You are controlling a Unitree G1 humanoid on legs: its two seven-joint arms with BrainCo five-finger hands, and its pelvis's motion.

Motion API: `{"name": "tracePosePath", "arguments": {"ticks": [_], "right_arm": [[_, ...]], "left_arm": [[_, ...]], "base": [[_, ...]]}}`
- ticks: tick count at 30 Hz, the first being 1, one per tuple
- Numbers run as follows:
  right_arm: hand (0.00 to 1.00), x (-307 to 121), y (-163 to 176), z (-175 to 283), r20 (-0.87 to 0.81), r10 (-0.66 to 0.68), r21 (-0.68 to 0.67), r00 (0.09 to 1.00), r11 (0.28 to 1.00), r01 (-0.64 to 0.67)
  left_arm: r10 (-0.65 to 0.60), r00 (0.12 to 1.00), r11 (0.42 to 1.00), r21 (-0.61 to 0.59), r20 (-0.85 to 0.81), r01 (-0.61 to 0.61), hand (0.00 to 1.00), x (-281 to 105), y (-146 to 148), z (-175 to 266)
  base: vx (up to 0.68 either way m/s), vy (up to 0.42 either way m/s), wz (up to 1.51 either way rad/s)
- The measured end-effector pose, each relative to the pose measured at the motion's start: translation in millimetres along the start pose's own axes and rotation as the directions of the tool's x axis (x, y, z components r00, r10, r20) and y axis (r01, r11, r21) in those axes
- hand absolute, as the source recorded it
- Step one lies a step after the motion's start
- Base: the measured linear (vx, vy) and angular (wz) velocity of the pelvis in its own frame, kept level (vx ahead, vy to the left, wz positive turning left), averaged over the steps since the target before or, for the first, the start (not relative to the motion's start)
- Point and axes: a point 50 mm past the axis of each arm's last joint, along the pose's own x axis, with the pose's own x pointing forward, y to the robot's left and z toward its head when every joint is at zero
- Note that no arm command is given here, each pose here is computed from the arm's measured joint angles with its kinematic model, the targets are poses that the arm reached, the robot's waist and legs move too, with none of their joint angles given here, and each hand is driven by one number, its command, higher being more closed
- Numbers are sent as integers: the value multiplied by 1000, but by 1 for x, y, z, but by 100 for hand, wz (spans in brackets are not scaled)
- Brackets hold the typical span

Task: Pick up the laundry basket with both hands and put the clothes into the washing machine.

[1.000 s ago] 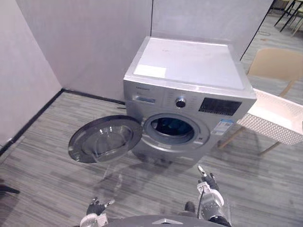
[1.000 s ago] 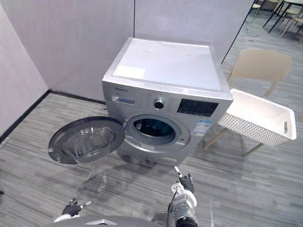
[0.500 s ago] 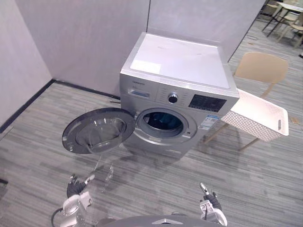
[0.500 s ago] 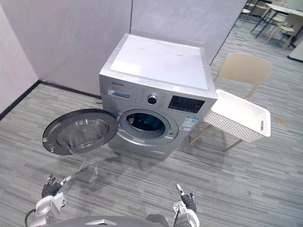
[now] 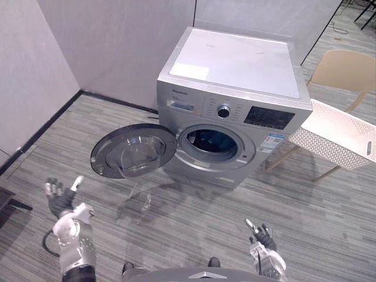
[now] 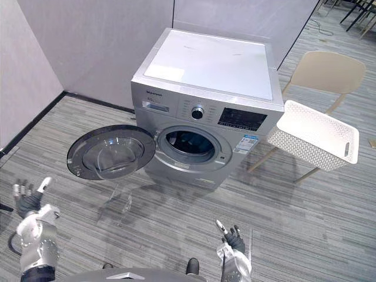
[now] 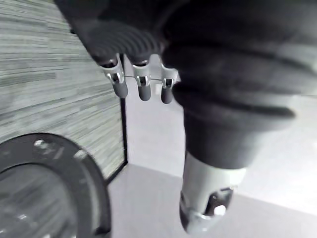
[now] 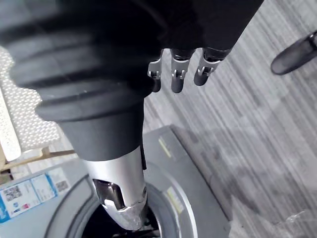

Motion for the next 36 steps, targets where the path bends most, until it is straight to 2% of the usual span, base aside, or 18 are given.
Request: {"name": "tracePosePath", "arguments": {"ticks": [4,5,9,13,15,17,21,22,26,29,31,34,36], "right_arm": [[0,2,2,4,5,13,-4,1000,1000,-13],[0,4,4,5,3,21,0,1000,1000,-21],[0,4,6,6,8,32,30,999,999,-32],[0,3,-4,8,20,-4,78,1000,997,2],[0,3,-6,9,24,-8,99,1000,995,5],[0,2,-6,7,21,-6,106,1000,994,4],[0,2,-7,6,21,-12,121,1000,993,9],[0,1,-8,6,20,-15,126,1000,992,12],[0,0,1,2,19,10,140,1000,990,-12],[0,1,13,6,44,52,142,998,988,-58],[0,1,19,10,65,76,137,995,987,-84],[0,1,18,10,67,75,134,995,988,-83],[0,1,18,7,58,73,135,996,988,-80]], "left_arm": [[-43,967,999,20,250,39,0,46,-19,73],[-62,939,997,60,339,45,0,68,-30,108],[-75,878,994,108,473,26,0,111,-63,193],[-157,862,973,224,481,52,0,122,-97,237],[-224,819,954,292,528,73,0,117,-121,269],[-252,798,951,292,547,100,0,113,-132,279],[-299,840,925,355,454,137,0,119,-140,252],[-326,860,903,398,392,161,0,120,-144,230],[-394,820,860,480,415,170,0,104,-155,191],[-468,793,833,496,391,247,0,76,-161,142],[-546,773,776,543,323,321,0,52,-161,102],[-734,673,557,643,85,526,0,-4,-167,25],[-844,509,317,604,-172,731,0,-62,-177,-35]], "base": [[-73,-27,-22],[-90,-39,-31],[-161,-22,-36],[-224,66,-26],[-186,65,-9],[-158,49,-4],[-71,42,5],[-23,33,8],[-2,30,12],[3,39,20],[-2,51,34],[15,67,44],[42,96,22]]}}
